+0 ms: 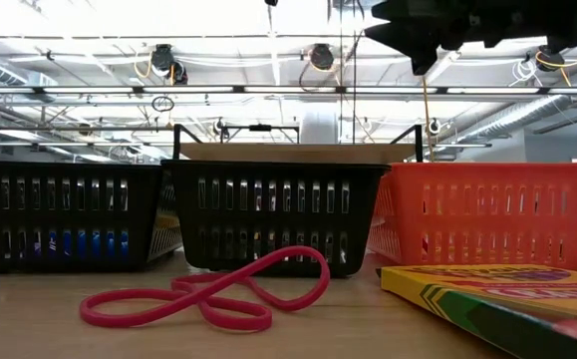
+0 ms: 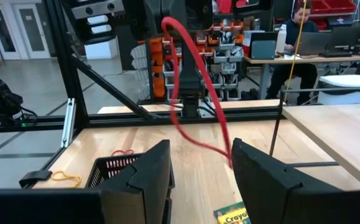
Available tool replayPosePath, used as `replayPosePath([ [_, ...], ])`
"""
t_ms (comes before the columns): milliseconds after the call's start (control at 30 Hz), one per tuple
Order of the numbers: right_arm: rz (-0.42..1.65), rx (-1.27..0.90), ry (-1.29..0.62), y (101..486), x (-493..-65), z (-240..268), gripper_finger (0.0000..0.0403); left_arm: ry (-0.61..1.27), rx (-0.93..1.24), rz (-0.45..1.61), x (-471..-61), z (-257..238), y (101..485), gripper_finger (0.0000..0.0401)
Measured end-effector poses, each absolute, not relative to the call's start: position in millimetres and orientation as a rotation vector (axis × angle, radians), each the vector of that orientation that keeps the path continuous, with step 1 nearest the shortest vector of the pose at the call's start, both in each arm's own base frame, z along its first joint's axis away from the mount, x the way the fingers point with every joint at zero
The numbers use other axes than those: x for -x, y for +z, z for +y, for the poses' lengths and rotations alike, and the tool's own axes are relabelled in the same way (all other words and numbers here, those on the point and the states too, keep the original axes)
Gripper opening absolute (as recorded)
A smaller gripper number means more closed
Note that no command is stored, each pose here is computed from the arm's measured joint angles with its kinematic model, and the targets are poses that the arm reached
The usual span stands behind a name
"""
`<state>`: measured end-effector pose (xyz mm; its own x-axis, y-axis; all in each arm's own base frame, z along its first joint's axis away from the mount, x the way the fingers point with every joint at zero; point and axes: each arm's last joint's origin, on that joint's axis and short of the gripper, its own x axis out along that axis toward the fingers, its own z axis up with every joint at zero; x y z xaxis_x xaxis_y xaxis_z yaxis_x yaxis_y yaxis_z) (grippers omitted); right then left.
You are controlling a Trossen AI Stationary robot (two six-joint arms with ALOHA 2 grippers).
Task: Pick & Place Office Desk Supplies
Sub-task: Put the red rubber band into the orange bin
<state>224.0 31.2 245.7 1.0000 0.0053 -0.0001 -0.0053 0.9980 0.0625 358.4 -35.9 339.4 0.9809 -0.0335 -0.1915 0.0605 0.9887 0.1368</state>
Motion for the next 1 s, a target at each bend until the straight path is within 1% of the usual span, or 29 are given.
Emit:
replayPosePath([
  [500,-0.009,-0.067,0.006,245.7,-225.1,31.4,0.0160,-0.049,-0.142,0.182,-358.7,-36.0,340.1,0.0000],
  [633,-0.009,-0.068,0.006,245.8,-225.1,31.4,0.0160,-0.098,-0.136,0.155,-359.1,-37.5,342.3,0.0000],
  [1000,-0.024,-0.070,0.007,247.2,-225.1,31.4,0.0160,-0.102,-0.135,0.140,-359.3,-37.7,343.6,0.0000],
])
